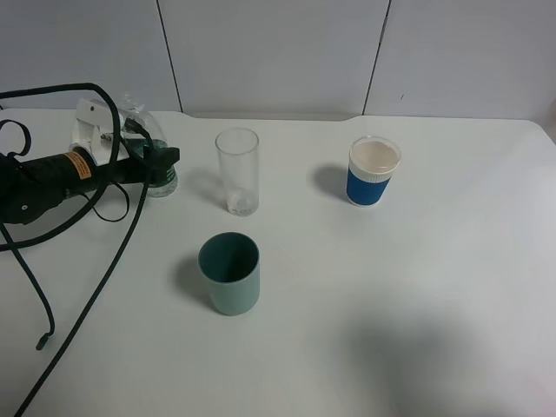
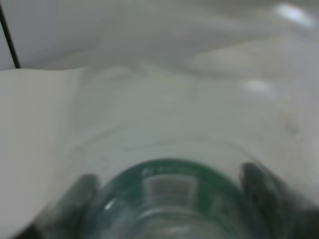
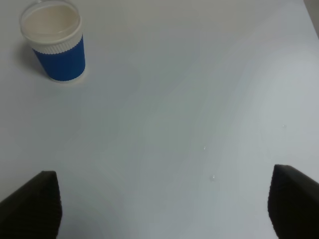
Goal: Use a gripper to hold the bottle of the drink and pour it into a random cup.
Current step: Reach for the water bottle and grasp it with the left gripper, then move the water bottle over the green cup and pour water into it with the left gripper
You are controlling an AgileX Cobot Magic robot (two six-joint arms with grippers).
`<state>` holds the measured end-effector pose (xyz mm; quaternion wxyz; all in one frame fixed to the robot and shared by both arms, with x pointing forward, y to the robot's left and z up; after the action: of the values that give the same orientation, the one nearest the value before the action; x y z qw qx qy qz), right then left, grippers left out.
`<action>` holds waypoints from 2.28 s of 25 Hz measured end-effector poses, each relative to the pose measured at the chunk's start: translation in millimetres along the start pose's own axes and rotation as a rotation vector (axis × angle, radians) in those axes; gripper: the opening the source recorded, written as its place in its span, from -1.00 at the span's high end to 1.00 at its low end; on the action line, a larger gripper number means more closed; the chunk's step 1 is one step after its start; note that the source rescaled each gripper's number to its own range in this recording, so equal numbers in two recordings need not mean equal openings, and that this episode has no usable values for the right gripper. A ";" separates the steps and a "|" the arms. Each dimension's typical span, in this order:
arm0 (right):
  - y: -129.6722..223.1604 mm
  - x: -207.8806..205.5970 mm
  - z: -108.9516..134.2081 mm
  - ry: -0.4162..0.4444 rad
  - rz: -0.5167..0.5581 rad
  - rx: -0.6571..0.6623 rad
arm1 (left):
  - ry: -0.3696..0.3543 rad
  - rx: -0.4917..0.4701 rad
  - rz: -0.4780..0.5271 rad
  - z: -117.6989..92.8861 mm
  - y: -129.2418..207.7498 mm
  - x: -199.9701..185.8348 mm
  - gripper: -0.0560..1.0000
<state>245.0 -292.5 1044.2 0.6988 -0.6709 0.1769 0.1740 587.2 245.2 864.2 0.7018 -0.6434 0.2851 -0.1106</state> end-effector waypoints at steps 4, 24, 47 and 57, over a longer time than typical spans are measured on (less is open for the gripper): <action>0.0 0.0 0.0 0.000 0.000 0.000 | 0.009 -0.006 0.003 -0.9 0.3 0.0 0.86; 0.0 0.0 0.0 0.000 0.000 0.000 | 0.011 0.060 0.036 -1.1 -20.7 -7.1 0.86; 0.0 0.0 0.0 0.000 0.000 0.000 | -0.068 0.295 0.002 -11.8 -87.9 -55.6 0.86; 0.0 0.0 0.0 0.000 0.000 0.000 | -0.111 0.410 -0.002 -22.8 -83.0 -79.0 0.86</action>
<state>245.0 -292.5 1044.2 0.6988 -0.6709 0.1769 0.1740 528.1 255.1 964.6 0.8324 -0.4928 0.2167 -0.1315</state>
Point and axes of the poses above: a point on each arm's last joint axis where the gripper is mounted, x pointing out along that axis toward the gripper, z along the wrist's bending axis when the last joint is at zero, y = z × x, the point moved 1 cm from there along x, pointing out along that axis toward the gripper, and after that the axes turned 8 degrees about x, right-handed, at the moved point
